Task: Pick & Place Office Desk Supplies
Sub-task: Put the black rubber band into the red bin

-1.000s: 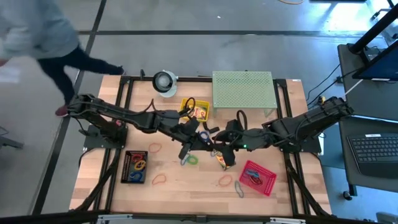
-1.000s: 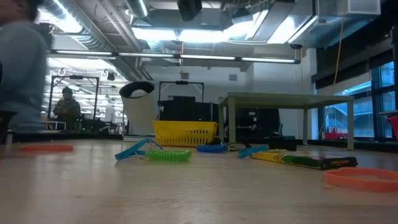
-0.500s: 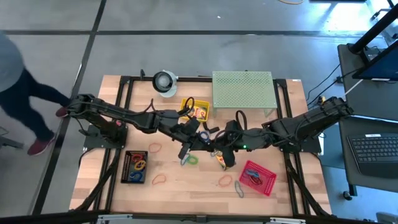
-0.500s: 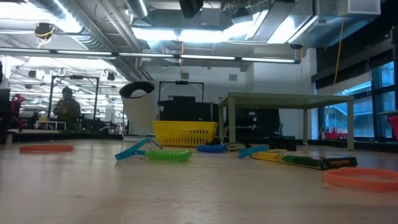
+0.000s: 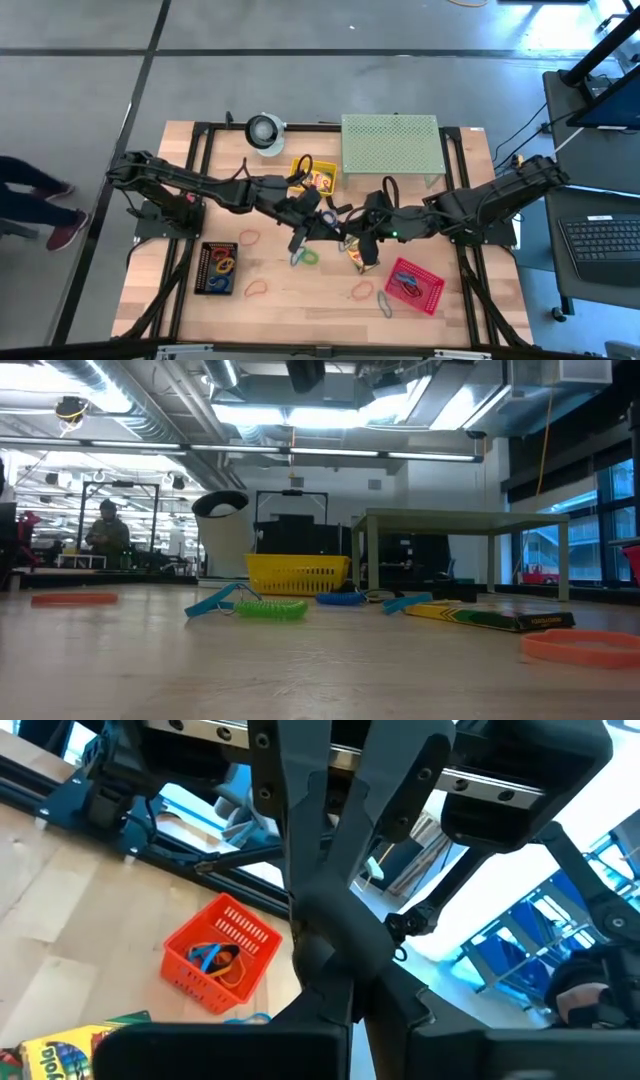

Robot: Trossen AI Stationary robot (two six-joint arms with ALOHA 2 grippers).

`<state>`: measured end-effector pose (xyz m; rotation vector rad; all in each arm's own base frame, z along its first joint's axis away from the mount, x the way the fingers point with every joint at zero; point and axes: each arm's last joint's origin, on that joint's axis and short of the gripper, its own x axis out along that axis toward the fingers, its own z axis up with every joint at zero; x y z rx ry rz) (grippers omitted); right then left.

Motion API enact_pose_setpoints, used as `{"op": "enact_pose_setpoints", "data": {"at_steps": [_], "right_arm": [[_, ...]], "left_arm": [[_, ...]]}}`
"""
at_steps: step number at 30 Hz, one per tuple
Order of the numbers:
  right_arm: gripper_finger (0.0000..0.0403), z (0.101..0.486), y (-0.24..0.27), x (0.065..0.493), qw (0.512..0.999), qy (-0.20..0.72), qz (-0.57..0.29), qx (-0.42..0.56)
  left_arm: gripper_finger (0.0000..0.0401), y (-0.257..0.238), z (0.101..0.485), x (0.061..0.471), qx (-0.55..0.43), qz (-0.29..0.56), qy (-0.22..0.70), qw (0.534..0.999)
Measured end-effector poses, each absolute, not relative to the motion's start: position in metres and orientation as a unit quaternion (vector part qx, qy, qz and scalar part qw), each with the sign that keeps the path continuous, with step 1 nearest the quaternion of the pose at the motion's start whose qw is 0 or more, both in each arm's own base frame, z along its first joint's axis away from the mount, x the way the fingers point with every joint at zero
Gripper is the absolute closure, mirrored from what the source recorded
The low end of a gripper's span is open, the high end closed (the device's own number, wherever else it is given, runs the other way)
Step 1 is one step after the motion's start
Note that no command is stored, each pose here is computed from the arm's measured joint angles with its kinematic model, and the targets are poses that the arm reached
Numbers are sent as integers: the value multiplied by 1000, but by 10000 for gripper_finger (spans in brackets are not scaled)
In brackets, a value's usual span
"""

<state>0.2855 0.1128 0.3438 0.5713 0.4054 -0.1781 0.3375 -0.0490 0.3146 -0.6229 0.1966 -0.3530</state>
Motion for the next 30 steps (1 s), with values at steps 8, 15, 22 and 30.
{"op": "enact_pose_setpoints", "data": {"at_steps": [8,15,22,30], "right_arm": [[401,349,112,268,925,218,-95,298],[402,355,108,234,907,268,-109,307],[402,329,122,195,829,445,-133,311],[403,250,158,169,744,565,-137,328]], "left_arm": [[349,-40,314,339,-313,-155,95,932],[322,-32,306,338,-311,-140,133,931],[319,-28,301,337,-313,-152,165,923],[331,-19,306,331,-291,-160,166,929]]}}
